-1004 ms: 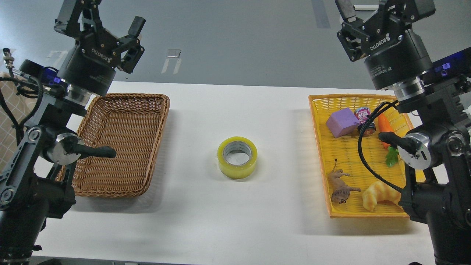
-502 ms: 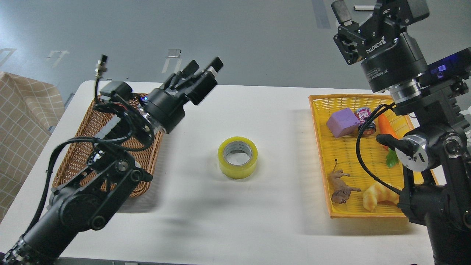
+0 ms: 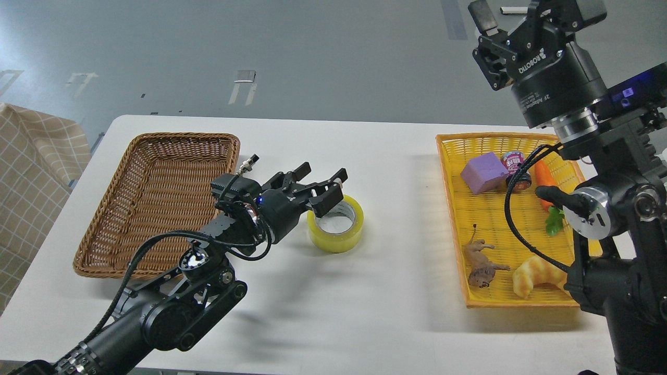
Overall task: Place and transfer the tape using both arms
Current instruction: 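Reach the left gripper toward the tape roll on the table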
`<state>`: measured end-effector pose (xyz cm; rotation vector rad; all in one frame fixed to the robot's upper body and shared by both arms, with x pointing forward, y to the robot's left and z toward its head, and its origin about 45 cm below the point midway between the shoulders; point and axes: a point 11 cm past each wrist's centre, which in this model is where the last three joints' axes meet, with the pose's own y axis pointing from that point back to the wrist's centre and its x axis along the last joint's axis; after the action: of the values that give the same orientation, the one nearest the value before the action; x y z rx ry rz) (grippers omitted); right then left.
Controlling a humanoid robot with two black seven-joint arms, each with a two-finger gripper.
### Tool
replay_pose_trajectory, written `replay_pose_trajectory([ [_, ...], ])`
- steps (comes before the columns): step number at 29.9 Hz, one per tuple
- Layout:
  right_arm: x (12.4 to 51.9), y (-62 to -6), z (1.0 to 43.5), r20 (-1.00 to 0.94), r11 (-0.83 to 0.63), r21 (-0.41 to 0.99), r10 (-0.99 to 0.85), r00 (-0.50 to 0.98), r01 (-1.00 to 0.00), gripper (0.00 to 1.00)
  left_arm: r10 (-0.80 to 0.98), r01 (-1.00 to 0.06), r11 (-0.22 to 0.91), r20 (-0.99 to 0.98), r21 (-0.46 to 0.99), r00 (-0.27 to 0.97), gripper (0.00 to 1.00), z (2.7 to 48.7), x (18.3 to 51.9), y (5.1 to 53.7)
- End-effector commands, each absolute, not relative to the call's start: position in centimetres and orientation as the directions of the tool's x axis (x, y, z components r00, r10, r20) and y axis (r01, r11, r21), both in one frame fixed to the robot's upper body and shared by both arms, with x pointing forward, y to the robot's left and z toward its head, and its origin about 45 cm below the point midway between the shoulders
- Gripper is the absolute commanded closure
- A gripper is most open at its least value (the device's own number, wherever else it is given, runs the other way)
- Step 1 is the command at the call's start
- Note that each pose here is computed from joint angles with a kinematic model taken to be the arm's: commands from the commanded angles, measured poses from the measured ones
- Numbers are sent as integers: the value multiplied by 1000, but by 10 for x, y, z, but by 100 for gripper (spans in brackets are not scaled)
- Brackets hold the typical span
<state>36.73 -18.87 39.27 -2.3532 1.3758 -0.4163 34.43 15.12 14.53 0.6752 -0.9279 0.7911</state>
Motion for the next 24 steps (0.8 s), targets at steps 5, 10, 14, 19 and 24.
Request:
replay_pose_trajectory([
  [5,367,-189,393,61,-445,-467,-878,475,-764,0,247,-807,540,872,238,422,6,121,337,152],
  [10,365,-189,395,62,-445,-473,-878,475,-761,0,215,-797,538,869,275,445,6,110,335,151],
  [14,364,-191,395,61,-441,-475,-880,472,-761,0,167,-777,555,875,297,454,6,106,336,147],
  [19,362,-190,398,64,-443,-484,-878,474,-755,0,99,-774,539,888,331,449,7,103,355,148],
  [24,361,-197,396,53,-425,-483,-887,459,-765,0,64,-752,559,886,349,459,7,98,349,141],
])
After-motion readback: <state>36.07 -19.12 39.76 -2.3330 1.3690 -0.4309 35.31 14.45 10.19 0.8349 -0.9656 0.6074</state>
